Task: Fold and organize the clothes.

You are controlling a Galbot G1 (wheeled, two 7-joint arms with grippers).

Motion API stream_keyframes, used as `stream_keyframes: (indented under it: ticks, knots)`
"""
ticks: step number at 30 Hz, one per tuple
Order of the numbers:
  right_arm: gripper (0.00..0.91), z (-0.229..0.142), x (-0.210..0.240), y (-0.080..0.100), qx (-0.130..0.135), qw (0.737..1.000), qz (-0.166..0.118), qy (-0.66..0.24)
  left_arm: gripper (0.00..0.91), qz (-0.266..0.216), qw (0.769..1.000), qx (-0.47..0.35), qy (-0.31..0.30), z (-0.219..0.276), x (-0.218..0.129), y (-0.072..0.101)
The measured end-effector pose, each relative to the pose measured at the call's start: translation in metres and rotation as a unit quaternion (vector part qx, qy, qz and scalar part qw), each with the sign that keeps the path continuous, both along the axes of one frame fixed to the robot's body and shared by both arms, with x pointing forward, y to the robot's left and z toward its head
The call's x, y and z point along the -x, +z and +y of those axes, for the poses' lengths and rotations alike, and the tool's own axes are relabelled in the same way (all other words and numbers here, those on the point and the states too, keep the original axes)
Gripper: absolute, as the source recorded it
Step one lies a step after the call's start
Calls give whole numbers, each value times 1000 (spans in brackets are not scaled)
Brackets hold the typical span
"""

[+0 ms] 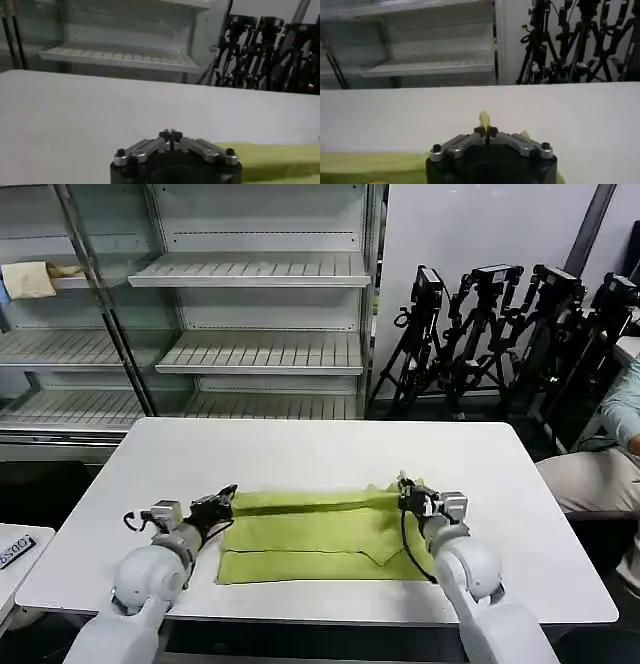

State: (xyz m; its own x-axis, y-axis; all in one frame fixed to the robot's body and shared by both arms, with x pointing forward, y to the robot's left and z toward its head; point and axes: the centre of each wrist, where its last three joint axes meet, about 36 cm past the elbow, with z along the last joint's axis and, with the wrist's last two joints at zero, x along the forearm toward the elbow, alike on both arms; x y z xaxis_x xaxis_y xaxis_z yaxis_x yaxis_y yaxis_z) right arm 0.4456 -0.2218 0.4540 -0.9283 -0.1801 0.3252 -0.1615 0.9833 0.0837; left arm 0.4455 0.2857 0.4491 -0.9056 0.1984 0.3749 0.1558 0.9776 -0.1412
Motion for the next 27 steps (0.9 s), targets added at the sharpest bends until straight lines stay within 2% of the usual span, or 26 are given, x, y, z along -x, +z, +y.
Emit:
stream_keyframes:
  ticks: [8,19,20,21,27]
  knots:
    - [0,-4,29,2,11,1000,-5,1,20,1,1000,0,-10,-5,26,0]
    - [0,-9,39,3,20,1000,-6,-5,20,9,1000,-3,-24,-16,49,-2]
    - [0,-9,40,2,20,1000,-6,-5,564,10,1000,-4,-25,-17,51,-2]
    - [907,-9,41,2,22,1000,-6,-4,907,11,1000,-5,-26,-18,53,-2]
    - [907,-12,47,5,28,1000,-15,0,907,7,1000,-11,-25,-22,62,1]
